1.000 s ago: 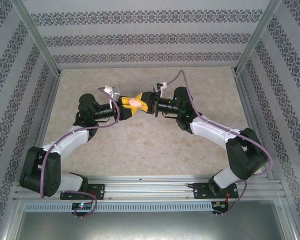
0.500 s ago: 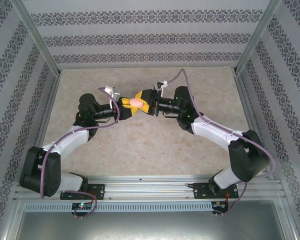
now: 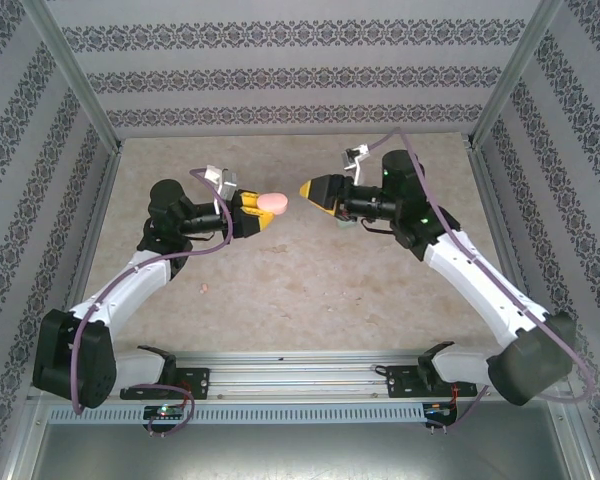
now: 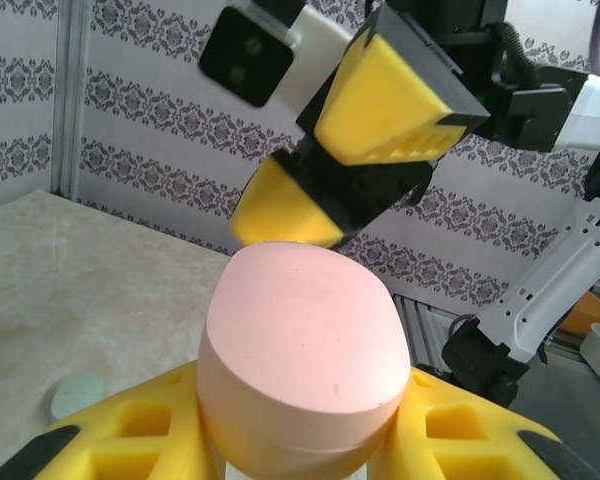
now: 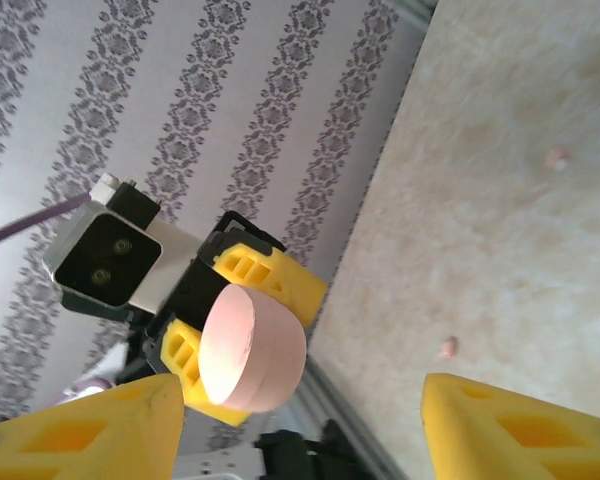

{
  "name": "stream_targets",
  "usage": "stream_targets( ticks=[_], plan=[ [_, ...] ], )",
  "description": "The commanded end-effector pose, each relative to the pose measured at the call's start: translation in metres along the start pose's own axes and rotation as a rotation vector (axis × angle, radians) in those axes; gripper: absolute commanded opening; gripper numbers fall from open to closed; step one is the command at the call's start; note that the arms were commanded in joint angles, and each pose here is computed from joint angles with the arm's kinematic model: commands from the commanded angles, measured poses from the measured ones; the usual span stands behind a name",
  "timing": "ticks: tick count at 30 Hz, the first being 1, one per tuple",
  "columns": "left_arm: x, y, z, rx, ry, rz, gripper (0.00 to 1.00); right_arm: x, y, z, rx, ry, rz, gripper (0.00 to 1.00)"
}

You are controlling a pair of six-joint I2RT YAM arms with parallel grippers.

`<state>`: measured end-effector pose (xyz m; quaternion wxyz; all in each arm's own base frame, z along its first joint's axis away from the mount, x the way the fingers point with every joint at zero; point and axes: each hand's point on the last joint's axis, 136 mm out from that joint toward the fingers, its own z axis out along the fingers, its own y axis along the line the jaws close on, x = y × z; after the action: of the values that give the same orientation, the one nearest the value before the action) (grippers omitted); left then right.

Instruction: Insert wireless bluetooth earbuds into charging case

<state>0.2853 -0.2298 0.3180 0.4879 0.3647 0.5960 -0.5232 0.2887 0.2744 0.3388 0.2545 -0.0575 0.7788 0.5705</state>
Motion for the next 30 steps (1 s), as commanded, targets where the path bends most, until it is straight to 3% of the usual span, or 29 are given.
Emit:
stream_targets(
  ticks=[1,13,30],
  plan=[
    [-0.007,-0.011,-0.004,0.019,0.016,0.035,0.28,0.005,0.004,-0.009,0.049,0.018,-0.213,0.62],
    [0.000,-0.022,-0.010,0.021,0.084,0.047,0.28,0.035,0.034,0.004,-0.020,0.172,-0.679,0.68],
    [-0.001,-0.029,-0.009,0.086,0.052,0.015,0.27,0.053,0.036,0.029,-0.062,0.216,-0.781,0.68]
  ],
)
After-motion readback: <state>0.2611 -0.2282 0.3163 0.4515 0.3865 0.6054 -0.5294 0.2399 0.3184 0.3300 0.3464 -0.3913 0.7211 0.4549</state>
